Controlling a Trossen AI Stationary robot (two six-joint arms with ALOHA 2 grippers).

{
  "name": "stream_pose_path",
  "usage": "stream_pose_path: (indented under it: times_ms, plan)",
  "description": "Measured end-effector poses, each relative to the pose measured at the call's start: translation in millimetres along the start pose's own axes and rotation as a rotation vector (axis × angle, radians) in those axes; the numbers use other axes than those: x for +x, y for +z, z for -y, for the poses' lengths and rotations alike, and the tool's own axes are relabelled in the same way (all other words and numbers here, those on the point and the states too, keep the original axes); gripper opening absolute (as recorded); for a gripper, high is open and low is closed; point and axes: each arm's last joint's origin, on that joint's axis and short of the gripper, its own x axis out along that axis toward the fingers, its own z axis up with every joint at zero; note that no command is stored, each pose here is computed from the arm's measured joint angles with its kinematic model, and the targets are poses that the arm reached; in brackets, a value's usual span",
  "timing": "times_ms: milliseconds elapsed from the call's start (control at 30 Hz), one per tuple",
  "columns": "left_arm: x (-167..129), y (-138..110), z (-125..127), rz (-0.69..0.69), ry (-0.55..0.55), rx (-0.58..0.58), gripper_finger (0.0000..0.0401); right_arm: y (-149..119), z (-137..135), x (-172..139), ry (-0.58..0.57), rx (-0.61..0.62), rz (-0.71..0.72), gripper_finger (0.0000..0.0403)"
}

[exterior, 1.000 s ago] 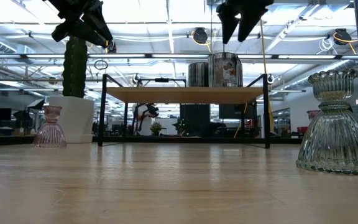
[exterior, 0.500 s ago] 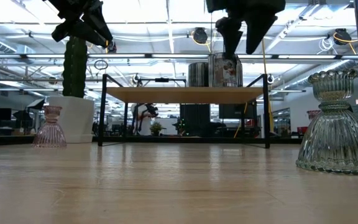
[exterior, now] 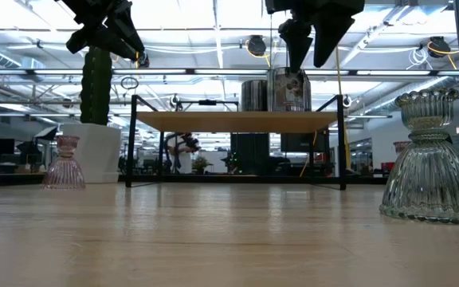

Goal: Pick & Place candle stick holders
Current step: Put the brown scented candle on the shelf

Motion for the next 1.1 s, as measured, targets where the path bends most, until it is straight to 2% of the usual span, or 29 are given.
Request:
stream_pose_path:
  times_ms: [167, 367, 600, 800, 933, 1100]
  plan:
    - [0, 0, 0, 0.0, 0.0, 0.0, 0.0122, 0, 2, 0, -0.004, 0.01, 0.005, 0.0374]
    - [0, 0, 0, 0.0, 0.0, 0.0, 0.0122, 1, 3, 0, -0.032, 0.011, 0.007, 0.0324]
    - [0, 0, 0, 0.0, 0.0, 0.0, 0.0122, 0, 9, 2, -0.06, 0.023, 0.004, 0.0234]
    - [0, 0, 0, 0.0, 0.0, 0.0, 0.0122, 0, 12, 2, -0.071, 0.024, 0.014, 0.0133]
    - [0, 0, 0, 0.0, 0.0, 0.0, 0.0122, 2, 15, 2, -0.117, 0.021, 0.019, 0.0068]
    - [0, 0, 0, 0.0, 0.0, 0.0, 0.0122, 3, 18, 3, -0.132, -0.003, 0.034, 0.0025]
